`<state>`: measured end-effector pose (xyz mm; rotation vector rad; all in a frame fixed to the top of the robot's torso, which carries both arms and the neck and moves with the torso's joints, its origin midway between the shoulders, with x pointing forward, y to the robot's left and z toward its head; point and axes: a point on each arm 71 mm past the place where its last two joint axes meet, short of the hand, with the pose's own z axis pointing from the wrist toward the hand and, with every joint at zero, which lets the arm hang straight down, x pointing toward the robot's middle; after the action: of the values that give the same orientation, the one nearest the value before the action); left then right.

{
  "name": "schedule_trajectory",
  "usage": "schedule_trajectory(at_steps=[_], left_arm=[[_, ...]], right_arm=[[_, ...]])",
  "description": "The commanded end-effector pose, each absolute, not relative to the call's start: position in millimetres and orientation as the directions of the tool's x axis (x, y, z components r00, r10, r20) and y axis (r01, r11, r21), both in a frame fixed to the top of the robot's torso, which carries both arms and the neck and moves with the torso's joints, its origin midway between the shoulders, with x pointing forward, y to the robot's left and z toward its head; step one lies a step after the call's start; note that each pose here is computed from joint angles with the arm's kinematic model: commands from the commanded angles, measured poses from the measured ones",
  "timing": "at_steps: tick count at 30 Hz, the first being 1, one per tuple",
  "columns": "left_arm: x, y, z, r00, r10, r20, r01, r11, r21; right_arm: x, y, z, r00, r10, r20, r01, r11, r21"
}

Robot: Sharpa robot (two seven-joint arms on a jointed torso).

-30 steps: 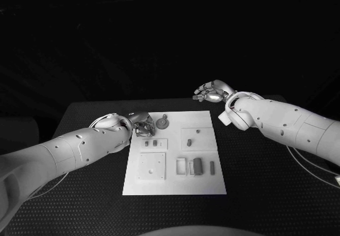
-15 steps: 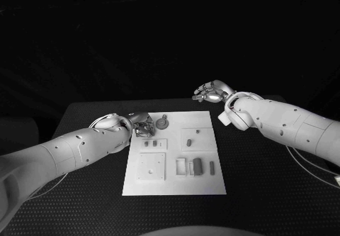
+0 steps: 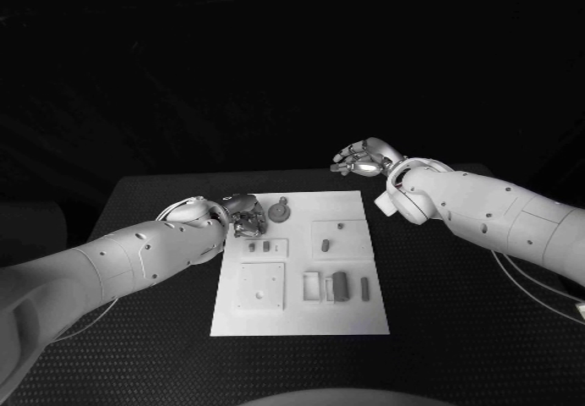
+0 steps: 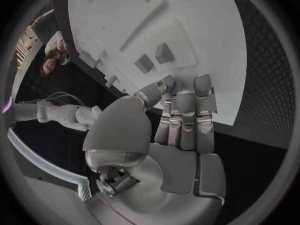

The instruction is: Assemble the parts on the task board

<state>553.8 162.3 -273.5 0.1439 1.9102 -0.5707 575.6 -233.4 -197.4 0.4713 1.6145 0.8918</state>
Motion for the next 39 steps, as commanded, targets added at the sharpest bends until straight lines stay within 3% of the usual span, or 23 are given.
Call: schedule_trajectory(at_steps=[1,19,29,32,39], left_arm=[[552.5,164.2,-276.5,-0.411,-0.153,-0.899,0.352,0.883,-0.311],[556.8,179.8,-275.1,-0.381,-0.184,-0.906,0.308,0.899,-0.312],[563.5,216.3,-266.7,-0.284,-0.282,-0.916,0.234,0.906,-0.352],[565.5,227.1,-260.3,-0.251,-0.361,-0.898,0.206,0.886,-0.414],[563.3,249.8,-244.8,-0.255,-0.687,-0.681,0.048,0.695,-0.718]], right_arm=[[575.2,-231.8,-196.9,-0.251,0.720,-0.647,-0.176,0.623,0.762],[575.4,-232.7,-197.4,-0.254,0.719,-0.647,-0.172,0.625,0.762],[575.0,-232.5,-201.1,-0.301,0.683,-0.666,-0.166,0.650,0.742],[574.9,-230.0,-207.9,-0.356,0.640,-0.681,-0.163,0.675,0.720],[569.8,-227.7,-229.5,-0.376,0.518,-0.768,-0.205,0.762,0.614]])
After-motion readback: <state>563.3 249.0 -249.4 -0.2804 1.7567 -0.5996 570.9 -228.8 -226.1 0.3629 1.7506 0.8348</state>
